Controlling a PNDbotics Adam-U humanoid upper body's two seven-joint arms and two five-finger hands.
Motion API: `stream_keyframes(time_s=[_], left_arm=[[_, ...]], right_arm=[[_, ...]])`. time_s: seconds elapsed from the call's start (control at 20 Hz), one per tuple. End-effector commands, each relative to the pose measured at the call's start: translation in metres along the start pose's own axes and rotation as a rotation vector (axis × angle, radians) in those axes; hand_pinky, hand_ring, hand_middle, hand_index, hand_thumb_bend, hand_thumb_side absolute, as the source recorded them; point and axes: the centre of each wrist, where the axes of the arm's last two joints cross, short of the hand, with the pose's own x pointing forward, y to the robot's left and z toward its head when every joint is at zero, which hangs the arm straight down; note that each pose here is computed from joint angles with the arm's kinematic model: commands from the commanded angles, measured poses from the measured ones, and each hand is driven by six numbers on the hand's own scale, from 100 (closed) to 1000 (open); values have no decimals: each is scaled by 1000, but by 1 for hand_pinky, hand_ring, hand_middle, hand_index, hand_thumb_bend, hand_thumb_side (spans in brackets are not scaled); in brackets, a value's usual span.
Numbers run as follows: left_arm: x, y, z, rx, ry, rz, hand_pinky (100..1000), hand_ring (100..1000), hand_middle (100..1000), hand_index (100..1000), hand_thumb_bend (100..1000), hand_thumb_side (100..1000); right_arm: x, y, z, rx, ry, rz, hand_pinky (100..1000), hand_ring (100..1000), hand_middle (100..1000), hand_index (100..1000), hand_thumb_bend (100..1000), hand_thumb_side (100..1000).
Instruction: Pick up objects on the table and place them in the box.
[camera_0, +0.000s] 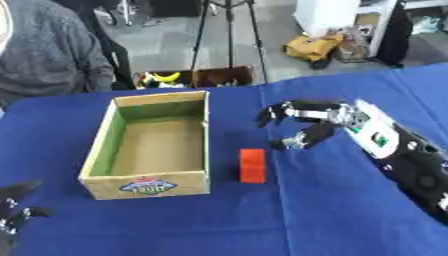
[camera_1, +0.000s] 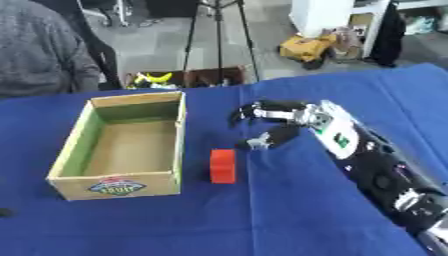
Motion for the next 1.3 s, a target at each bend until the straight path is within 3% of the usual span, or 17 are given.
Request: stream_keyframes(time_s=[0.05, 0.6, 1.3], left_arm=[[8, 0, -5, -15, -32, -5, 532, 823, 651, 669, 100, 994], [8, -1, -5, -14, -33, -1, 532, 823, 651, 669, 100, 994], [9, 1, -7, -8, -37, -9, 533, 822, 651, 669, 100, 993]], right_arm=[[0, -8, -2, -16, 34, 83, 775, 1000, 901, 885, 451, 919], [2, 11, -19, 18, 41, 199, 775, 1000, 898, 899, 488, 984], [11, 4, -24, 22, -4, 250, 778, 1000, 896, 902, 476, 1000]])
